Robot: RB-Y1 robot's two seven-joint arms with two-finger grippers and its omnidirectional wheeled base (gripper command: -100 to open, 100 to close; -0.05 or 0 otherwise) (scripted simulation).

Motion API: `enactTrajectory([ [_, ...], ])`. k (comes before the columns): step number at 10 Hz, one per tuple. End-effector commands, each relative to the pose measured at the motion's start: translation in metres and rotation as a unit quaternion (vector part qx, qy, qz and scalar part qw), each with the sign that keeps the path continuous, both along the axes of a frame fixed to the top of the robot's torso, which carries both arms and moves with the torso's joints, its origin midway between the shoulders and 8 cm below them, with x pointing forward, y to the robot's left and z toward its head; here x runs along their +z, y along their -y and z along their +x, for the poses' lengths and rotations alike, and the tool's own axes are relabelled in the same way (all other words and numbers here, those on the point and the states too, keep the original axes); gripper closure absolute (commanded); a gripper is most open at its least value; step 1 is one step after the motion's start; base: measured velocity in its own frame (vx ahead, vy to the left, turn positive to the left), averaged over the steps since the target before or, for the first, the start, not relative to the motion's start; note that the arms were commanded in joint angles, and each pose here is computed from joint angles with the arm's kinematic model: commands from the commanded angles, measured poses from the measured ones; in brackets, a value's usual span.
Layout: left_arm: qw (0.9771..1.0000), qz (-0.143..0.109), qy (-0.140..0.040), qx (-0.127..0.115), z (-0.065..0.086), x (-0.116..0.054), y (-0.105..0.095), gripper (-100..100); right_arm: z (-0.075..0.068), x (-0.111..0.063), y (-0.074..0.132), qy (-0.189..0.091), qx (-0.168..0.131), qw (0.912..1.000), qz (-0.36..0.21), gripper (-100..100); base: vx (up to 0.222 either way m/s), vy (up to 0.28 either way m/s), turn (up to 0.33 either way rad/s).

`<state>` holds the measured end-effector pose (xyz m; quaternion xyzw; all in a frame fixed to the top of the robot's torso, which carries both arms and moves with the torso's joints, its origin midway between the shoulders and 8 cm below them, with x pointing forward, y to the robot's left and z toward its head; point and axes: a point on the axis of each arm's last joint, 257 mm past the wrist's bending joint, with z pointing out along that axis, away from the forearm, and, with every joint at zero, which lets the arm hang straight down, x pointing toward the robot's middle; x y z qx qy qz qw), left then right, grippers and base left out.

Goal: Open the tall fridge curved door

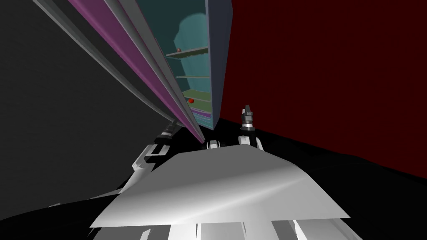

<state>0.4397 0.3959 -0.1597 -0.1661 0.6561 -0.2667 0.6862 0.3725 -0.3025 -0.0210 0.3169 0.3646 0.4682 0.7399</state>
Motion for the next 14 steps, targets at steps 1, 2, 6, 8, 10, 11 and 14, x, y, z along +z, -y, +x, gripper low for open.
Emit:
enactTrajectory([
  [1, 0.9996, 0.001, 0.006, -0.028, -0.004, 0.005, 0.017, 100, 0.0, 0.0, 0.0, 0.0, 0.0, 1.0, 0.0, 0, -0.102, 0.323, -0.042],
  [2, 0.999, 0.001, 0.007, -0.045, -0.009, 0.005, 0.028, 100, 0.0, 0.0, 0.0, 0.0, 0.0, 1.0, 0.0, 0, -0.088, 0.317, -0.04],
  [6, 0.9968, 0.001, 0.008, -0.08, -0.018, 0.006, 0.05, 100, 0.0, 0.0, 0.0, 0.0, 0.0, 1.0, 0.0, 0, -0.063, 0.312, -0.03],
  [8, 0.9953, 0.0, 0.008, -0.097, -0.024, 0.006, 0.061, 100, 0.0, 0.0, 0.0, 0.0, 0.0, 1.0, 0.0, 0, -0.099, 0.254, -0.009],
  [10, 0.9934, -0.001, 0.008, -0.114, -0.029, 0.007, 0.072, 100, 0.0, 0.0, 0.0, 0.0, 0.0, 1.0, 0.0, 0, -0.09, 0.244, -0.034],
  [11, 0.9913, -0.003, 0.008, -0.132, -0.035, 0.007, 0.083, 100, 0.0, 0.0, 0.0, 0.0, 0.0, 1.0, 0.0, 0, -0.08, 0.244, -0.024],
  [14, 0.9888, -0.005, 0.008, -0.149, -0.042, 0.007, 0.093, 100, 0.0, 0.0, 0.0, 0.0, 0.0, 1.0, 0.0, 0, -0.067, 0.236, -0.02],
])
